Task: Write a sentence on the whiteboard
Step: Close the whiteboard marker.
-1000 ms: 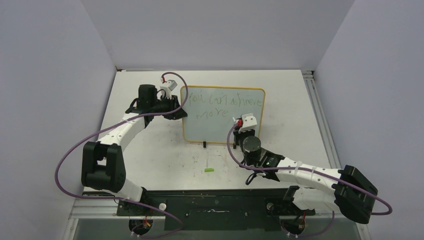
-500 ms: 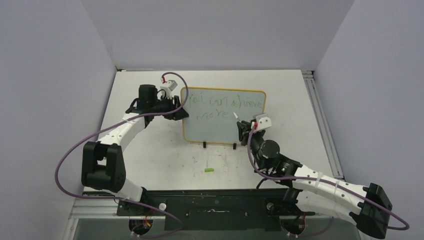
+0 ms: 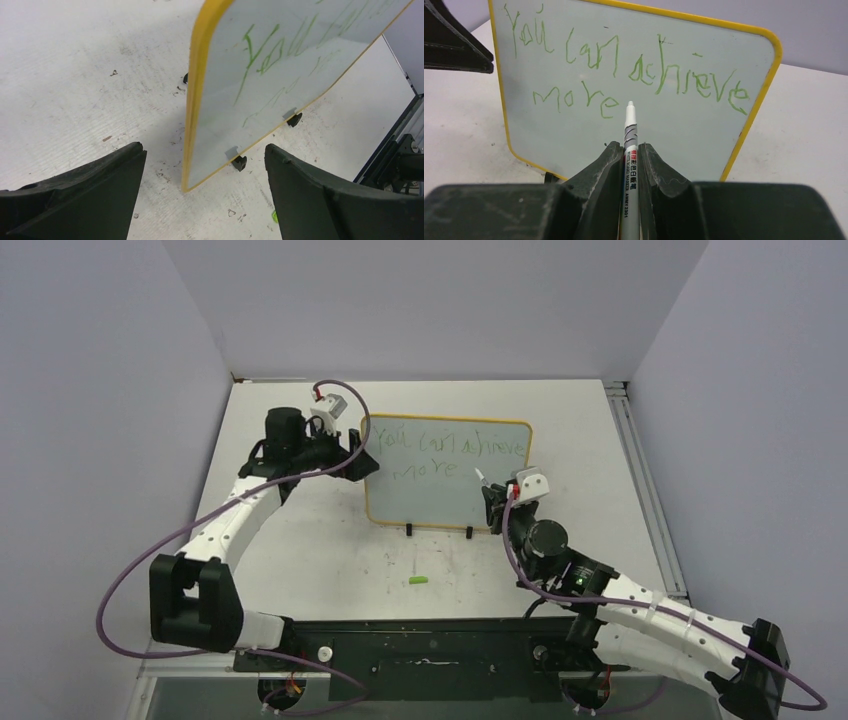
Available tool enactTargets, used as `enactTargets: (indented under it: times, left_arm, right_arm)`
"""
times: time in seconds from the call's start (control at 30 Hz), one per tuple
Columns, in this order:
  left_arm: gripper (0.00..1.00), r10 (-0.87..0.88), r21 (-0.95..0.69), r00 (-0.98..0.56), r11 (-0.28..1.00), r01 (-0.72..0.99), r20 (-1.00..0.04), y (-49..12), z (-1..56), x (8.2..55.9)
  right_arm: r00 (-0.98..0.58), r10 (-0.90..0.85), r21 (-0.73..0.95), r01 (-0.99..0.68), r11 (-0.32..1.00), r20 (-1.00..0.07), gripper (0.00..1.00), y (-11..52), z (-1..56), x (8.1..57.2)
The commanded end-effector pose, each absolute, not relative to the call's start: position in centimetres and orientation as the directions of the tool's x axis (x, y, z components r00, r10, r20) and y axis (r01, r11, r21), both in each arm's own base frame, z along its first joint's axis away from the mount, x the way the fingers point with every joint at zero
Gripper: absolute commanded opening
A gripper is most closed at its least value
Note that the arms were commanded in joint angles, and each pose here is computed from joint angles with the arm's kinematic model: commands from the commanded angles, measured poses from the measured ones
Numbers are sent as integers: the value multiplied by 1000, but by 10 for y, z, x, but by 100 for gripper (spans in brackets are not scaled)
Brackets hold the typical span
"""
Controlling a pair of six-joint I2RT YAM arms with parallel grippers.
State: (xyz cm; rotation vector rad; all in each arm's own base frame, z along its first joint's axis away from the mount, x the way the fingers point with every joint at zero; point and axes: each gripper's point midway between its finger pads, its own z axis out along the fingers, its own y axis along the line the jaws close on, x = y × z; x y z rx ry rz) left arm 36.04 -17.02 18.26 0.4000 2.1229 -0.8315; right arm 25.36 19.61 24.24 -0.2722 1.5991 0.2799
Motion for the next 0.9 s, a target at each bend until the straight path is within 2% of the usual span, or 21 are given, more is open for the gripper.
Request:
enactTargets:
  times: [0.0, 0.23, 0.33, 0.47, 0.53, 0.63, 0.73, 0.87]
  left_arm:
    - [88, 3, -316, -518, 789, 527, -856, -154, 214, 358]
    - [87, 21, -168, -364, 862, 478, -931, -142, 251, 336]
    - [87, 40, -139, -310, 834, 533, -950, -164, 258, 304]
    - [84, 21, -211, -344, 754, 622, -939, -203, 248, 246]
    - [83, 24, -261, -403, 726, 636, -915, -220, 227, 220]
    - [80, 68, -322, -521, 717, 619, -851, -244, 180, 185]
    - [79, 175, -286, -562, 718, 635, -808, -264, 138, 153]
    - [79, 263, -252, -588, 718, 649, -765, -280, 102, 136]
  right_arm:
    - [-12, 38, 40, -330, 943, -999, 5, 189, 269, 251]
    - [-84, 17, 45, -347, 937, -996, 5, 191, 260, 246]
    - [-126, -15, 31, -355, 934, -992, 5, 190, 251, 243]
    - [-182, -44, 27, -372, 928, -982, 5, 189, 239, 236]
    - [-207, -42, 35, -358, 933, -977, 5, 184, 233, 233]
    - [-238, -8, 47, -224, 973, -971, 5, 159, 224, 235]
    - [-225, 41, 73, -132, 989, -974, 5, 139, 227, 235]
    - [-183, 102, 125, -121, 985, -978, 5, 128, 238, 230]
